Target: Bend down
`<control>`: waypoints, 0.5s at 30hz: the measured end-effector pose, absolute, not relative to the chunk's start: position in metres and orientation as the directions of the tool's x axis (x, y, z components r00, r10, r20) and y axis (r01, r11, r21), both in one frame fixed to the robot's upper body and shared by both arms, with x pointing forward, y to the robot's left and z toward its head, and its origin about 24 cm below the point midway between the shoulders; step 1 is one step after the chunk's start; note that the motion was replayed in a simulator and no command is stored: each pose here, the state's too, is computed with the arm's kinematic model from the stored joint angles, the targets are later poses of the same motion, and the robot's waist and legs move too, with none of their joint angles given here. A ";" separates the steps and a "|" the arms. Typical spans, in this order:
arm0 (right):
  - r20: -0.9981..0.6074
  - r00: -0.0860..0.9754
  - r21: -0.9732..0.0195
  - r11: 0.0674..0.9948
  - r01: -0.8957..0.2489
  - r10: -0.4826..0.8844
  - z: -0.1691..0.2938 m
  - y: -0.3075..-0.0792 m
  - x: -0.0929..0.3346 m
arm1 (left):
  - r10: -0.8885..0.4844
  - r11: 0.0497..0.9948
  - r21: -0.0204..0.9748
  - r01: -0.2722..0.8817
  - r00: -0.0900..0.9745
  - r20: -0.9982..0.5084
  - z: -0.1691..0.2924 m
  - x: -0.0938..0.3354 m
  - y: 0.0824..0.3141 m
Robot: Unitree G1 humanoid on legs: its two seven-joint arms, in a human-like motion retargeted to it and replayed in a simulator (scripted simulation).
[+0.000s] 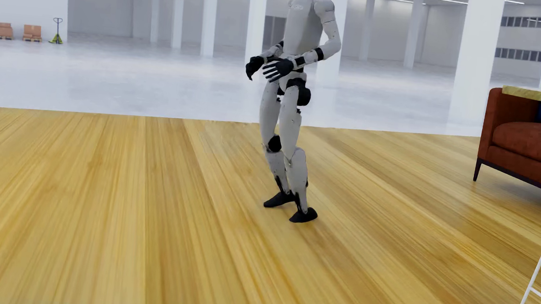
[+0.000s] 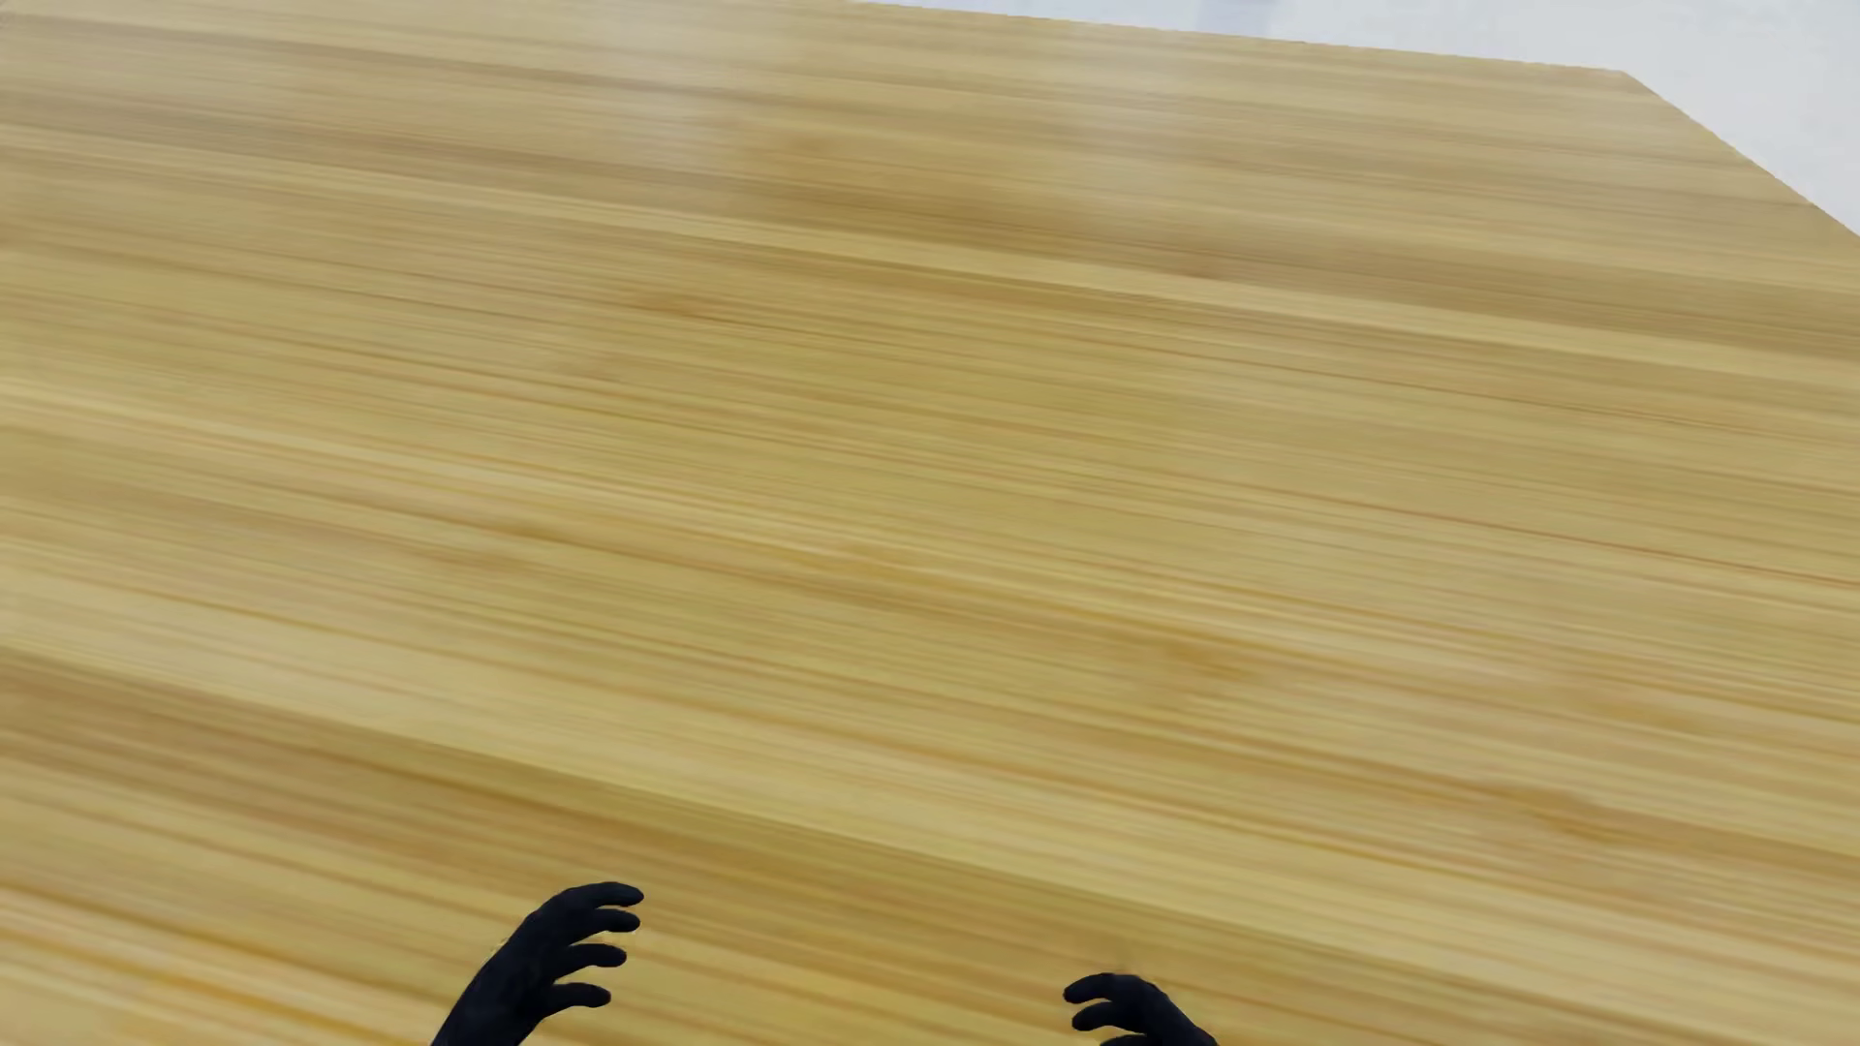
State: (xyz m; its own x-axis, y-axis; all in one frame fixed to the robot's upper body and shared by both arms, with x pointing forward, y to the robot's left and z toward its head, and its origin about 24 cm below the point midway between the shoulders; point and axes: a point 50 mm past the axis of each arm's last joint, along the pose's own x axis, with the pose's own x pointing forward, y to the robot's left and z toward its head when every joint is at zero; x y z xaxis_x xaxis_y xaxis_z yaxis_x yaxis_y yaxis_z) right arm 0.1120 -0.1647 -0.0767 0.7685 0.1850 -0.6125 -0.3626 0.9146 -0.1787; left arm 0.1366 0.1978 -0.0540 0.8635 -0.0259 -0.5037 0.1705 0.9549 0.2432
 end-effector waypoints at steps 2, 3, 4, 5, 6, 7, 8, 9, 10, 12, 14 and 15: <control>-0.596 0.773 -0.191 0.896 -0.401 0.218 -0.073 -0.161 0.118 | -0.028 0.956 0.239 0.170 0.863 -0.504 -0.055 0.137 0.197; -0.600 0.772 -0.191 0.898 -0.395 0.212 -0.074 -0.162 0.118 | -0.026 0.957 0.238 0.168 0.863 -0.504 -0.055 0.137 0.197; -0.597 0.773 -0.190 0.898 -0.396 0.215 -0.073 -0.161 0.118 | -0.025 0.957 0.238 0.166 0.864 -0.503 -0.055 0.138 0.197; -0.595 0.774 -0.189 0.898 -0.397 0.216 -0.073 -0.161 0.118 | -0.022 0.957 0.239 0.163 0.865 -0.502 -0.054 0.137 0.197; -0.596 0.774 -0.191 0.898 -0.396 0.214 -0.073 -0.162 0.119 | -0.021 0.958 0.238 0.161 0.864 -0.503 -0.054 0.137 0.197; -0.599 0.774 -0.186 0.905 -0.382 0.204 -0.074 -0.162 0.117 | -0.023 0.957 0.238 0.163 0.865 -0.502 -0.054 0.137 0.197; -0.598 0.774 -0.191 0.901 -0.389 0.207 -0.074 -0.163 0.118 | -0.028 0.957 0.238 0.168 0.867 -0.498 -0.054 0.139 0.196; -0.598 0.775 -0.196 0.901 -0.388 0.203 -0.073 -0.165 0.118 | -0.023 0.957 0.239 0.164 0.864 -0.503 -0.055 0.139 0.197; -0.603 0.774 -0.195 0.905 -0.379 0.194 -0.075 -0.166 0.118 | -0.023 0.956 0.241 0.167 0.862 -0.506 -0.055 0.139 0.198; -0.601 0.779 -0.207 0.907 -0.366 0.177 -0.074 -0.171 0.120 | -0.022 0.955 0.244 0.169 0.859 -0.511 -0.056 0.137 0.199; -0.591 0.790 -0.215 0.912 -0.349 0.163 -0.073 -0.174 0.124 | -0.030 0.952 0.247 0.180 0.859 -0.511 -0.056 0.138 0.198; -0.578 0.799 -0.225 0.909 -0.350 0.165 -0.070 -0.174 0.129 | -0.038 0.949 0.252 0.189 0.862 -0.505 -0.055 0.142 0.197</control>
